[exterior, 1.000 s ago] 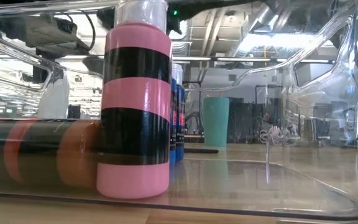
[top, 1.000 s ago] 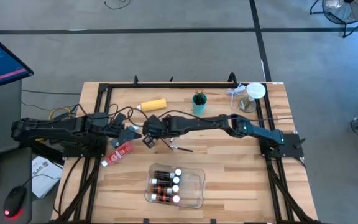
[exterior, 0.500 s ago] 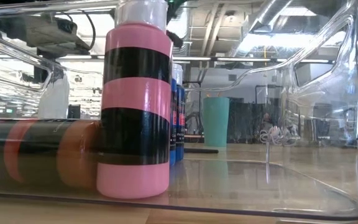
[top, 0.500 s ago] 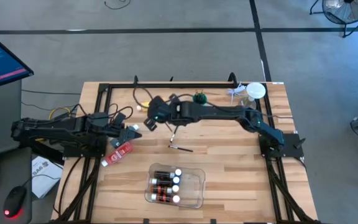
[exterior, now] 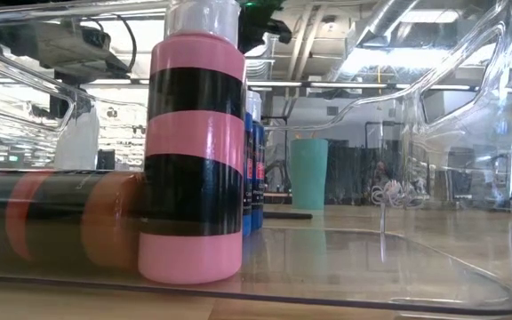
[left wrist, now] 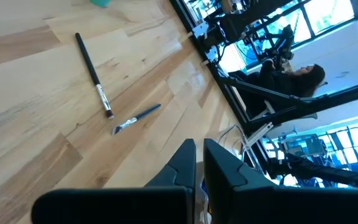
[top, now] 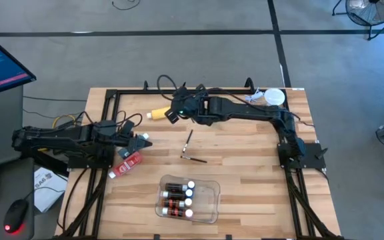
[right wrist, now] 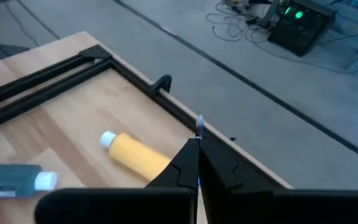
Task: Pick & Place Paint Supplies
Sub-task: Put the silver paint brush into the green cup
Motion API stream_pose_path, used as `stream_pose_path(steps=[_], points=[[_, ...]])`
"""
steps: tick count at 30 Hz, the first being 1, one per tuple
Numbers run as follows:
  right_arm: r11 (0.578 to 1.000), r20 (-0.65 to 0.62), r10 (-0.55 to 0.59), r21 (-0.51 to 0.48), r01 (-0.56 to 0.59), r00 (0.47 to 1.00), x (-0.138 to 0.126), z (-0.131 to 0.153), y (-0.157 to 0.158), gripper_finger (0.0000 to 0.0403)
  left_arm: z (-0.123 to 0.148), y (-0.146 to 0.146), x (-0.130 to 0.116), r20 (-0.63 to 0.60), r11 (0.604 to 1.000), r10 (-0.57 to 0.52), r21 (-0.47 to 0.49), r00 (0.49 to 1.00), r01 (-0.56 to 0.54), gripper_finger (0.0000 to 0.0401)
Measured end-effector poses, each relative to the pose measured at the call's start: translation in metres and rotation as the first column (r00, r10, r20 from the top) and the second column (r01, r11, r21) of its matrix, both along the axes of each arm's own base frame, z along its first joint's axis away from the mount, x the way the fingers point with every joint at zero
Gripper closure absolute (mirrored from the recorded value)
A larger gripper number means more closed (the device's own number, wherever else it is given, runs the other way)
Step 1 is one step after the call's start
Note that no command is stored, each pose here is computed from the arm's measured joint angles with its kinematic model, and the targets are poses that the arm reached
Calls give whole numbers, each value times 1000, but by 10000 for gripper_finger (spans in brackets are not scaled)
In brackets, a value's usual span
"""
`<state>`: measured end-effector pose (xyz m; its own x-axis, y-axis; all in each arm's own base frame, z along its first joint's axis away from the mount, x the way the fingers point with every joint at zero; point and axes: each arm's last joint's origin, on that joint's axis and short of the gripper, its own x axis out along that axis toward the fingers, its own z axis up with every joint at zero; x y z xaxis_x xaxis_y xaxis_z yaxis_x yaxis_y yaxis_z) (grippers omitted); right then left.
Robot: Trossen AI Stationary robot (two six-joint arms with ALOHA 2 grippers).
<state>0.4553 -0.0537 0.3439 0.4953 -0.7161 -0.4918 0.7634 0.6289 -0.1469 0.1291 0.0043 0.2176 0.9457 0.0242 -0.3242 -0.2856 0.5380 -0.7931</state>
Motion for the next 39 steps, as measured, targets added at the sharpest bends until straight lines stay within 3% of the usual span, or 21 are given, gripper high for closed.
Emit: stream_pose_path(steps=[8, 18, 26, 31, 39], points=[[999, 115, -44, -19, 46, 992, -35, -14, -12, 402, 0, 1, 0, -1, 1000, 20, 6, 1000, -20, 400], [989, 250, -113, -67, 133, 962, -116, -43, -28, 402, -1, 11, -1, -5, 996, 90, 26, 996, -90, 400], [971, 451, -96, -153, 183, 887, -166, -57, -34, 403, -4, 18, 2, -31, 989, 147, 33, 989, -146, 400], [962, 453, -97, -185, 201, 886, -177, -66, -40, 403, -9, 21, 6, -75, 987, 160, 32, 984, -158, 400], [942, 471, -16, -289, 171, 882, -171, -73, -44, 403, -15, 21, 11, -125, 988, 154, 28, 980, -151, 400]])
